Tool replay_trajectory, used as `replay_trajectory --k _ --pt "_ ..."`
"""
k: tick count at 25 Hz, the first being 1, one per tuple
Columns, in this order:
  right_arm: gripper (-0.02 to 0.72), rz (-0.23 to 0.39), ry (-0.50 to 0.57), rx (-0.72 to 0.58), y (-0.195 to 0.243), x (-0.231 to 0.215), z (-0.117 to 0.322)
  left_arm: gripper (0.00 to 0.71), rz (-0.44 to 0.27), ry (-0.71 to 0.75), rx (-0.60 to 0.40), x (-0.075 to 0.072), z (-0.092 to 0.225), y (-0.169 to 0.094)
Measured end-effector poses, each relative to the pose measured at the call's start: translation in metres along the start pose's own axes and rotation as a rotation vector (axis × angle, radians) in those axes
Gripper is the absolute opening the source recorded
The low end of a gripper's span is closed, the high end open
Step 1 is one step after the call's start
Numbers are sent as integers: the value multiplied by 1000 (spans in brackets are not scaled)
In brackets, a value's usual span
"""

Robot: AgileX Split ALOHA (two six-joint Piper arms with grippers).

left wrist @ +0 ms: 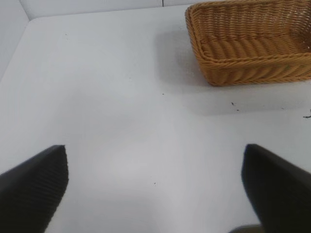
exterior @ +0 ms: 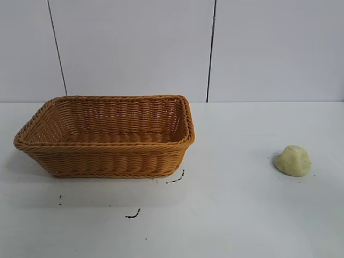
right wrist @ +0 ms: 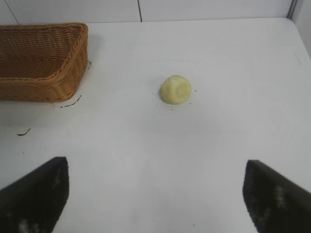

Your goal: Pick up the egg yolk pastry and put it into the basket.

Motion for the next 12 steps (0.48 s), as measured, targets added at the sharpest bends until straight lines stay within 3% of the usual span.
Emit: replay_trajectory --k 6,12 --pt "696 9 27 93 10 0 -15 697 0 0 0 0 0 0" --pt "696 27 49 274 41 1 -50 697 0 0 0 0 0 0"
Point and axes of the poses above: a point on each arm's last joint axis where the gripper is mounted, y pointing out along that axis toward the gripper, x along the wrist's bending axis when the last joint is at zero, z = x × y, the point moved 7 cm from there along y, pointing out along that axis toward the gripper, and after that the axes turned 4 degrees about y, right-handed, at the moved point
